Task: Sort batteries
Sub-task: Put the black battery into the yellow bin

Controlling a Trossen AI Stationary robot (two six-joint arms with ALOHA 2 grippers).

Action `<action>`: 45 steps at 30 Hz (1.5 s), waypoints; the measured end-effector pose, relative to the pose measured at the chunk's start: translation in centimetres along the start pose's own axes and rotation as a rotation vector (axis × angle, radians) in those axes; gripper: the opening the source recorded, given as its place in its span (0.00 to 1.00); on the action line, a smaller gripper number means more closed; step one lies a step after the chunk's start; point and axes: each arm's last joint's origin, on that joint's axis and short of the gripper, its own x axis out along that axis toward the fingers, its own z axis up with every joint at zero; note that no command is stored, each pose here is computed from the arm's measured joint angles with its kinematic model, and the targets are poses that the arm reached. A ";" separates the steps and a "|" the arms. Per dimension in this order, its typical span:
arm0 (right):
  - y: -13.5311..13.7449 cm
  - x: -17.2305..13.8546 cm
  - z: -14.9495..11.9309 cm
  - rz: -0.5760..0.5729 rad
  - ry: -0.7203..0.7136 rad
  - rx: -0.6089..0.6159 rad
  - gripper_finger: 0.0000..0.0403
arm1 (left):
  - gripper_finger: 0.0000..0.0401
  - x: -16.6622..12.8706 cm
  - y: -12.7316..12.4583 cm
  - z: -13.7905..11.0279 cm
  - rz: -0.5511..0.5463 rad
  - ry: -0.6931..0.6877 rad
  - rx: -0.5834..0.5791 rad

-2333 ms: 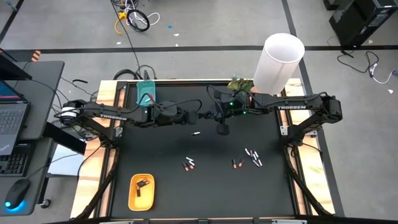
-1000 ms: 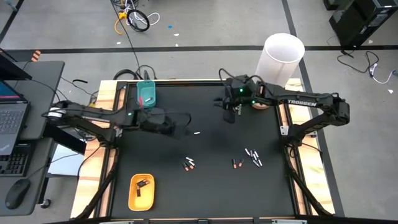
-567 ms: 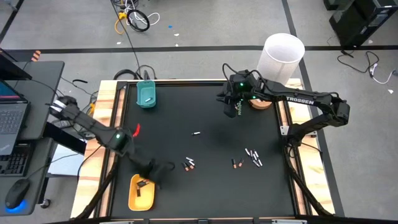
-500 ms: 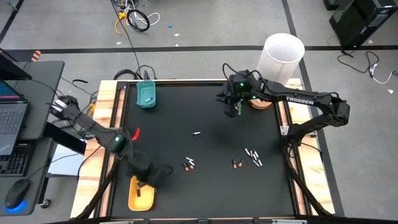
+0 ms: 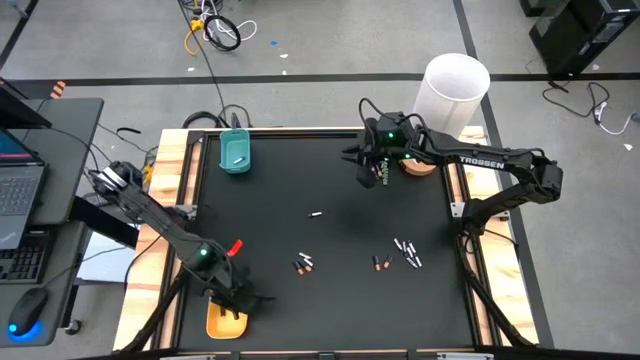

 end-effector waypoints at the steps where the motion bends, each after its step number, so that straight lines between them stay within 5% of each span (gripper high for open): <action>1: 0.0 0.0 0.0 0.005 -0.002 0.016 0.17 | 0.16 0.4 0.0 0.1 0.017 0.002 0.009; 14: 0.1 0.0 0.0 0.031 -0.006 0.164 0.11 | 0.21 3.5 0.1 0.9 0.144 -0.001 0.053; 27: 0.2 0.0 -0.1 0.082 0.010 0.165 0.00 | 0.43 3.3 0.0 0.6 0.139 0.072 0.061; 35: -0.9 -1.2 -0.2 0.042 0.019 0.171 0.12 | 0.42 -0.8 -2.1 0.0 -0.098 0.048 0.111; 40: -1.7 -0.7 -2.2 0.001 0.190 0.180 0.22 | 0.42 -3.5 -4.5 0.9 -0.381 -0.022 0.227; 45: -2.7 0.4 -4.6 -0.006 0.388 0.132 0.30 | 0.42 -4.9 -5.6 3.6 -0.485 -0.184 0.272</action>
